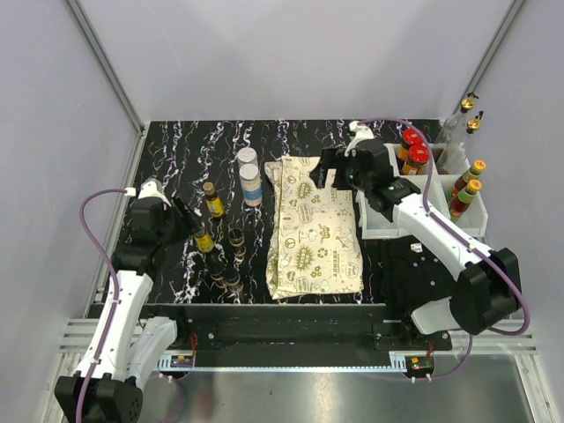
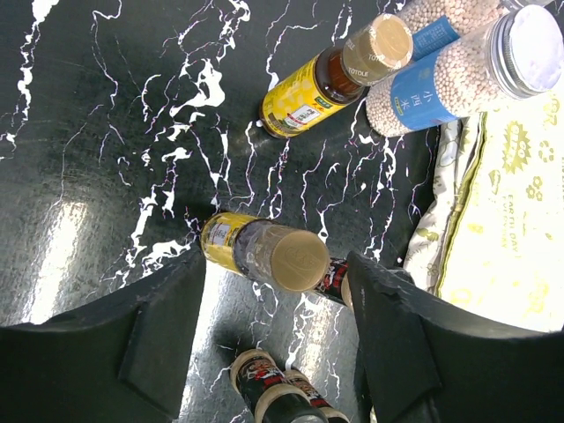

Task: Organize the condiment bottles
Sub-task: Pick up the bottle from the center of the board.

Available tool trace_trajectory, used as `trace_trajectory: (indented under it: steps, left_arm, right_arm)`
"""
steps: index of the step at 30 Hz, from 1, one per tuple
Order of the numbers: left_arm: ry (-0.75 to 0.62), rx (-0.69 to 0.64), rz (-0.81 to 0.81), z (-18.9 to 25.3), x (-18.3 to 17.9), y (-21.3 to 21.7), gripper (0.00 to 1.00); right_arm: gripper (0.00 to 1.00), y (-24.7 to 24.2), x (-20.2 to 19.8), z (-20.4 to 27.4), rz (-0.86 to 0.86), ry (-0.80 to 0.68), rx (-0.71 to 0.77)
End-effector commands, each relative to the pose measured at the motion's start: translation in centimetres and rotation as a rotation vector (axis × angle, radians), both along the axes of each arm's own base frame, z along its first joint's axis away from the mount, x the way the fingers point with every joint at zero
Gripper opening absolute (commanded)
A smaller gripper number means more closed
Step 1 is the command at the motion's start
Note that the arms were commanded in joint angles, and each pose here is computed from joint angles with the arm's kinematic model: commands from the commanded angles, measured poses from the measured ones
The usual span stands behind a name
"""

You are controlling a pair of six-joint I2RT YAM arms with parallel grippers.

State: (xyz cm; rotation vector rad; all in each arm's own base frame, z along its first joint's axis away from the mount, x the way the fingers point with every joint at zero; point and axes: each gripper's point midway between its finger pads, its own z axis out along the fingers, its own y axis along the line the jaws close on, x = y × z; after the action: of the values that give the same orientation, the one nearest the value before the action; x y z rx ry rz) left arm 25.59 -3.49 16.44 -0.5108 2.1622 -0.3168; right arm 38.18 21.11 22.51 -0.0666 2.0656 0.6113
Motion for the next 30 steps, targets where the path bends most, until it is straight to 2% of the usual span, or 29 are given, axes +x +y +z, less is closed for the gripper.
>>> trace_trajectory:
  steps: [1,9,17,23,26,30]
  left_arm:
    - [-0.074,0.031,0.006,2.4,0.9,0.3,0.67]
    - [-0.042,0.043,-0.009,1.9,1.2,-0.1,0.63]
    - [-0.022,0.057,-0.019,1.7,1.6,-0.7,0.51]
    - [0.01,0.084,-0.018,1.2,1.8,-0.7,0.51]
    - [0.036,0.103,-0.017,0.8,1.8,-0.6,0.56]
    - [0.066,0.122,-0.016,0.3,1.8,-0.6,0.56]
  right_arm:
    - [1.0,3.3,-0.4,1.8,0.092,-0.057,-0.003]
    - [1.0,4.9,-1.3,1.5,0.125,-0.056,-0.01]
    - [1.0,5.4,-1.8,1.4,0.148,-0.06,-0.018]
    - [1.0,5.2,-2.0,1.2,0.145,-0.058,-0.021]
    - [1.0,5.1,-2.1,1.2,0.144,-0.062,-0.024]
    - [1.0,4.9,-2.2,1.3,0.141,-0.066,-0.029]
